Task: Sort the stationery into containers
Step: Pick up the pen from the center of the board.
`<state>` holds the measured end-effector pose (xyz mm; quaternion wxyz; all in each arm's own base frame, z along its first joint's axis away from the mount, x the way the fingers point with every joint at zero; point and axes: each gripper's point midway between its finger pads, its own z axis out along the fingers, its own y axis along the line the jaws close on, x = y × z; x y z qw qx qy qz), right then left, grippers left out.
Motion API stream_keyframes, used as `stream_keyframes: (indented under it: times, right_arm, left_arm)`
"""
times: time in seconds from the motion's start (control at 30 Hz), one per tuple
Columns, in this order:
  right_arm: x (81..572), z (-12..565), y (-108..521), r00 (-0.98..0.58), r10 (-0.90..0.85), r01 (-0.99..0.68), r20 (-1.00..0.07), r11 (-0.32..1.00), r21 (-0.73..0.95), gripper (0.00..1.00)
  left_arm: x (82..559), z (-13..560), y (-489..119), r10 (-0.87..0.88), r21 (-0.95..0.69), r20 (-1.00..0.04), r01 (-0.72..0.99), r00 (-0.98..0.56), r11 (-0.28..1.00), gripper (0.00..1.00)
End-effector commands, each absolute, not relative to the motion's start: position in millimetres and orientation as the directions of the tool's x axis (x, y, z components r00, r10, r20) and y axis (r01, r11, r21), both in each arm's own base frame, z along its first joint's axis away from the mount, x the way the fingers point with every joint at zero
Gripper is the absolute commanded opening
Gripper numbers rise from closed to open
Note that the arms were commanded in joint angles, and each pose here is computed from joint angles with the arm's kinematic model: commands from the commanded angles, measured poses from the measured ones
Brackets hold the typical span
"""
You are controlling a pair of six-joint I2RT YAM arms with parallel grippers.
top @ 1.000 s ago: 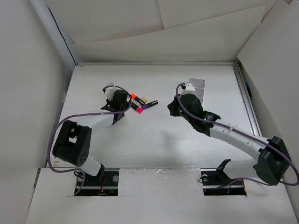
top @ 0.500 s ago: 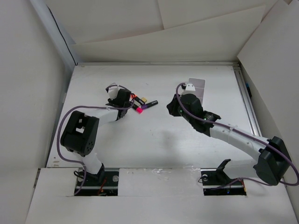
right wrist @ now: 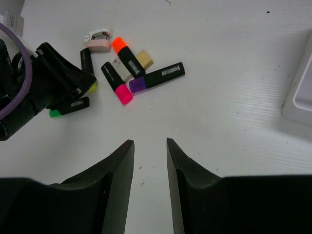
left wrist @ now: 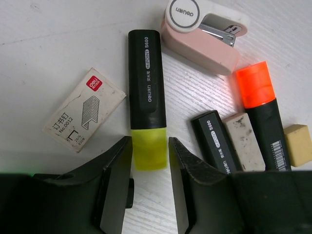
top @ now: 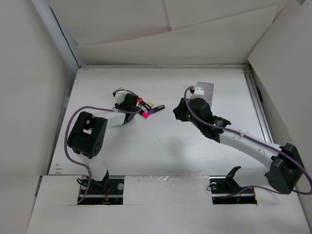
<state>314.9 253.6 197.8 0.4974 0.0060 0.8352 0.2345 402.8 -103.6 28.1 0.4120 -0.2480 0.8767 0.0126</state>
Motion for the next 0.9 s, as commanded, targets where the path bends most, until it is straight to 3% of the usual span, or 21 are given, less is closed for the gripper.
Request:
stream_keyframes:
  times: [0.0, 0.03, 0.2, 0.3, 0.47, 0.6, 0.87]
  right_arm:
    - [315.8, 229.3, 256.7, -0.45, 0.289, -0.253, -0.845, 0.867, 0.431, 0.39]
    - [315.8, 229.3, 256.7, -0.45, 0.289, -0.253, -0.845, 0.867, 0.431, 0.39]
    - [316.9, 229.4, 255.2, -0.445, 0.291, -0.245, -0.847, 0.87, 0.428, 0.49]
    - [317.0, 225.2, 252.7, -0.446, 0.288, -0.234, -0.848, 0.876, 0.421, 0.58]
    - [315.2, 220.8, 257.6, -0.465, 0.276, -0.251, -0.841, 0.87, 0.424, 0.68]
    - [320.2, 220.2, 258.4, -0.493, 0.289, -0.275, -0.821, 0.844, 0.462, 0.69]
    - [326.5, 239.9, 252.8, -0.519, 0.336, -0.317, -0.786, 0.778, 0.542, 0.7]
  left_arm:
    - [414.4, 39.6, -106.2, -0.428, -0.201, -0.738, -0.435, -0.522, 0.878, 0.32]
    - [414.4, 39.6, -106.2, -0.428, -0.201, -0.738, -0.435, -0.522, 0.878, 0.31]
    - [404.9, 39.5, -102.3, -0.426, -0.198, -0.736, -0.436, -0.526, 0.878, 0.06]
    - [397.1, 47.3, -101.0, -0.425, -0.21, -0.739, -0.421, -0.523, 0.882, 0.0]
    - [387.9, 82.8, -100.3, -0.445, -0.287, -0.769, -0.373, -0.459, 0.882, 0.0]
    - [379.4, 122.7, -109.9, -0.484, -0.393, -0.782, -0.292, -0.393, 0.872, 0.0]
    - [344.9, 141.2, -142.8, -0.473, -0.517, -0.769, -0.017, -0.429, 0.856, 0.0]
